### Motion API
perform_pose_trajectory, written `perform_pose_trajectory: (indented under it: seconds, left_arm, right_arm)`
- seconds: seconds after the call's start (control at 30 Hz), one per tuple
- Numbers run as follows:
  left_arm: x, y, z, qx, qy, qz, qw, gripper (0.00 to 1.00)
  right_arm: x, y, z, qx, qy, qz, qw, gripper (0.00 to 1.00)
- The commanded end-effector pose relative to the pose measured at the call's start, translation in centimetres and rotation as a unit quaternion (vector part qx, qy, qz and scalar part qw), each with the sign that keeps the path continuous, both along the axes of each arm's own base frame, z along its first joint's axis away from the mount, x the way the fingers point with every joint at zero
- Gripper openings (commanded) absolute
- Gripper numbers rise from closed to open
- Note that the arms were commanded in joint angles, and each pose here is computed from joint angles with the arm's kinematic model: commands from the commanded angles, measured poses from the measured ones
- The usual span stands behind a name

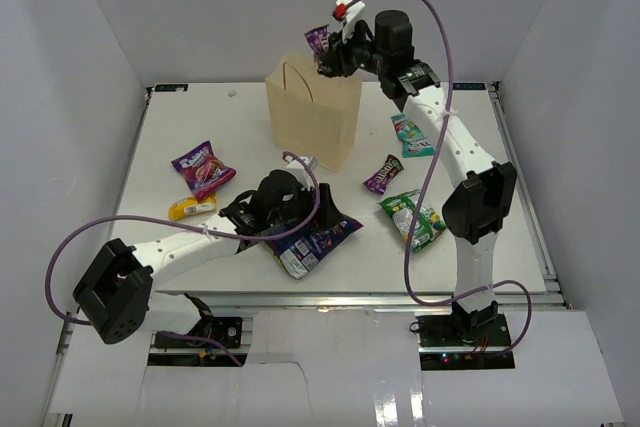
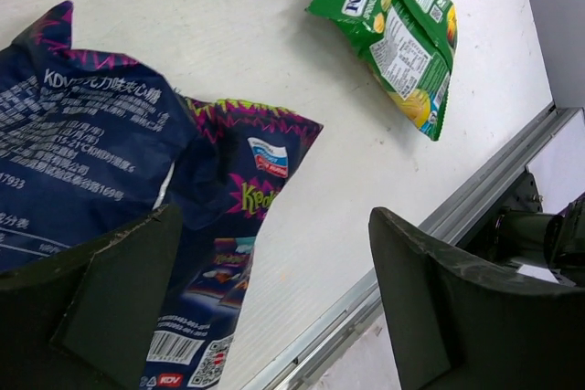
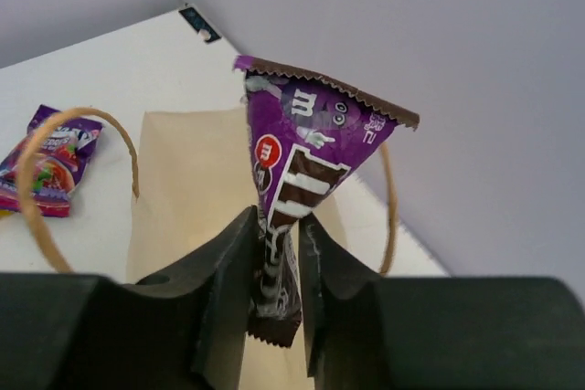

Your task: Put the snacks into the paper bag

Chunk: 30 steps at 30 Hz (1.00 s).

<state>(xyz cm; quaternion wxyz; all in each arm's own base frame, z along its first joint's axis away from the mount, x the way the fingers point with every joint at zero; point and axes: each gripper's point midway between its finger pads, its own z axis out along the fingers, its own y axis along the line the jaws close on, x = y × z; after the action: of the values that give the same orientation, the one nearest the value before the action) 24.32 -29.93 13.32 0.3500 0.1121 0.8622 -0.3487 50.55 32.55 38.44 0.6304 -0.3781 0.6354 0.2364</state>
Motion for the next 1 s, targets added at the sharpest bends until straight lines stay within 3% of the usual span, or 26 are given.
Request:
perform_pose_trajectory:
  seconds: [0.0,0.03,0.13,0.3,0.33,0.43,0.57,0.6,0.63,0.8,0.83,0.87,0.97]
  left_arm:
    - [1.6,-1.5,3.1,-0.019,-0.051,0.020,0.998,0.91]
    - [2.0,-2.0,3.3,-0.021,-0.053,0.021,0.998,0.91]
    - [2.1,-3.5,3.5,-0.020,-0.058,0.010,0.998,0.88]
    - [4.0,-7.1,3.4,0.001,-0.075,-0.004,0.997,0.80]
    - [4.4,-7.7,3.3,0.005,-0.076,-0.008,0.997,0.79]
    - [6.3,-9.8,2.4,0.033,-0.072,-0.009,0.997,0.72]
    - [9.6,-12.4,1.3,0.078,-0.092,-0.009,0.993,0.71]
    - [10.6,-12.7,-1.1,0.106,-0.089,-0.004,0.990,0.72]
    - [11.9,-13.7,0.2,0.114,-0.112,-0.009,0.987,0.72]
    - [16.0,-16.6,-2.3,0.178,-0.138,-0.029,0.974,0.74]
    - [16.3,-16.7,-5.3,0.210,-0.126,-0.039,0.969,0.74]
    - [17.4,-17.7,-3.8,0.199,-0.140,-0.035,0.969,0.74]
    - [17.9,-18.2,-5.8,0.217,-0.134,-0.041,0.966,0.73]
  right_arm:
    - [0.4,0.1,-0.2,-0.002,0.009,-0.025,1.000,0.36]
    - [0.0,-0.1,0.3,0.000,0.004,-0.026,1.000,0.47]
    - [-1.2,-1.3,1.5,0.003,0.000,-0.031,1.000,0.65]
    - [-3.6,-6.2,2.2,0.019,0.031,-0.029,0.999,0.75]
    - [-5.6,-7.0,3.4,0.024,0.025,-0.003,0.999,0.80]
    - [-7.4,-13.1,-0.9,-0.008,0.065,0.000,0.998,0.86]
    - [-10.9,-19.0,-9.1,-0.036,0.145,-0.004,0.989,0.87]
    - [-11.7,-20.0,-10.5,-0.040,0.159,-0.008,0.986,0.87]
    - [-13.3,-21.4,-12.9,-0.045,0.184,-0.011,0.982,0.87]
    - [-16.4,-27.0,-16.8,-0.028,0.222,-0.065,0.972,0.87]
    - [-16.9,-27.4,-17.0,-0.025,0.221,-0.070,0.972,0.87]
    - [-17.5,-28.0,-17.9,-0.021,0.232,-0.078,0.969,0.87]
    - [-18.2,-28.5,-18.5,-0.014,0.239,-0.084,0.967,0.87]
